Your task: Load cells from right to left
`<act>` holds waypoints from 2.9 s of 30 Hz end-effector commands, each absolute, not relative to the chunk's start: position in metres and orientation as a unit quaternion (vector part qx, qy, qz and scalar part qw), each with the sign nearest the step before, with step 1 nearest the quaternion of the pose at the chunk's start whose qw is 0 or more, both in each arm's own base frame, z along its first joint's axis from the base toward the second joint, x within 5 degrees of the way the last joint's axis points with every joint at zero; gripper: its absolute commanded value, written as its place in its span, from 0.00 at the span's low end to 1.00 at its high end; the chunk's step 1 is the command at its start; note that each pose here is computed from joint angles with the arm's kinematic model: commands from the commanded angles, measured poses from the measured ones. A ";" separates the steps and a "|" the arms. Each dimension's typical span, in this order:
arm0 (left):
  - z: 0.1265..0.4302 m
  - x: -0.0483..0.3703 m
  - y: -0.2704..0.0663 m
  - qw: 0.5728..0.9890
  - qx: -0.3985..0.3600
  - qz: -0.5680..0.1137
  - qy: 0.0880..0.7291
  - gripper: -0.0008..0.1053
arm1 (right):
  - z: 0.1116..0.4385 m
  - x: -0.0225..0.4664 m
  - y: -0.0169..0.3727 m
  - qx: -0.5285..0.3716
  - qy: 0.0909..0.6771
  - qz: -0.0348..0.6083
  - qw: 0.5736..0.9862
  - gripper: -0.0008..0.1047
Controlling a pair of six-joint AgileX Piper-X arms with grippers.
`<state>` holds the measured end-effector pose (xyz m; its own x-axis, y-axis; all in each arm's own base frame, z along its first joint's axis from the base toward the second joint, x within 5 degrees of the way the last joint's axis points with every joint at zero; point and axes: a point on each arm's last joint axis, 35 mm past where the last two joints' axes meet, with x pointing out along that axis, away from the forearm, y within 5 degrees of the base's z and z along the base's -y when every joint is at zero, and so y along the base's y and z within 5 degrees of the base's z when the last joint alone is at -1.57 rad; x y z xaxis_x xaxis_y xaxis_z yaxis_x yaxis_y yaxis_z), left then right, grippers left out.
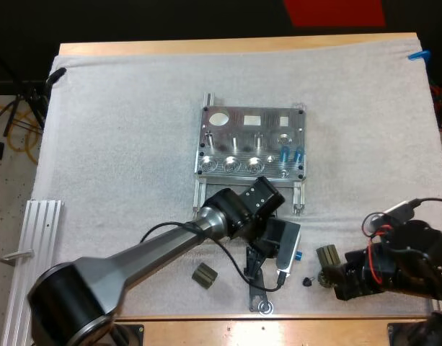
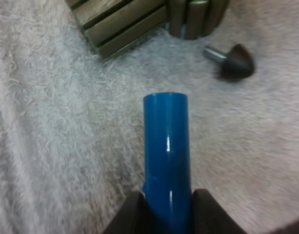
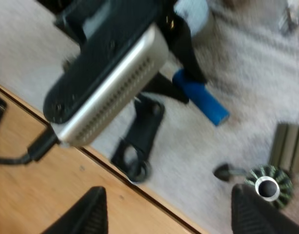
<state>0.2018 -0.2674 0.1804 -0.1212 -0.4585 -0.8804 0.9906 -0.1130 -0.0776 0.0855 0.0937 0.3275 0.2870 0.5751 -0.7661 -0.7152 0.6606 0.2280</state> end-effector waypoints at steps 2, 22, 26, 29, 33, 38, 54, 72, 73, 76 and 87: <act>0.195 0.196 -0.263 0.564 0.354 -0.647 0.373 0.01 | 0.339 0.085 0.093 -0.052 0.433 0.395 0.809 0.53; 0.293 0.172 -0.233 0.649 0.318 -0.639 0.262 0.01 | 0.348 0.097 0.103 0.051 0.409 0.364 0.835 0.53; 0.299 0.169 -0.230 0.656 0.311 -0.638 0.259 0.01 | 0.342 0.101 0.108 0.072 0.411 0.363 0.833 0.53; 0.302 0.168 -0.229 0.658 0.306 -0.638 0.258 0.01 | 0.336 0.104 0.112 0.086 0.415 0.362 0.830 0.53; 0.302 0.168 -0.229 0.658 0.305 -0.639 0.257 0.01 | 0.329 0.108 0.116 0.091 0.423 0.367 0.824 0.53; 0.303 0.168 -0.230 0.655 0.294 -0.649 0.252 0.01 | 0.326 0.114 0.122 0.096 0.417 0.373 0.824 0.53; 0.305 0.169 -0.232 0.658 0.286 -0.653 0.242 0.01 | 0.314 0.128 0.137 0.094 0.438 0.377 0.811 0.46; 0.306 0.169 -0.233 0.660 0.285 -0.653 0.238 0.01 | 0.314 0.127 0.137 0.088 0.436 0.386 0.808 0.01; 0.307 0.169 -0.233 0.661 0.285 -0.653 0.237 0.01 | 0.314 0.127 0.137 0.086 0.436 0.391 0.806 0.01; 0.312 0.170 -0.234 0.663 0.284 -0.653 0.230 0.01 | 0.315 0.127 0.138 0.075 0.430 0.400 0.806 0.01; 0.323 0.172 -0.235 0.680 0.275 -0.637 0.237 0.39 | 0.324 0.127 0.138 0.044 0.404 0.421 0.811 0.01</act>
<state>0.1727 -0.2328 0.3119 0.0600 -0.7028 -0.7089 0.9979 0.0263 0.0584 0.1276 0.1376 0.3208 0.3336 0.7024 -0.6288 -0.6257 0.6639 0.4096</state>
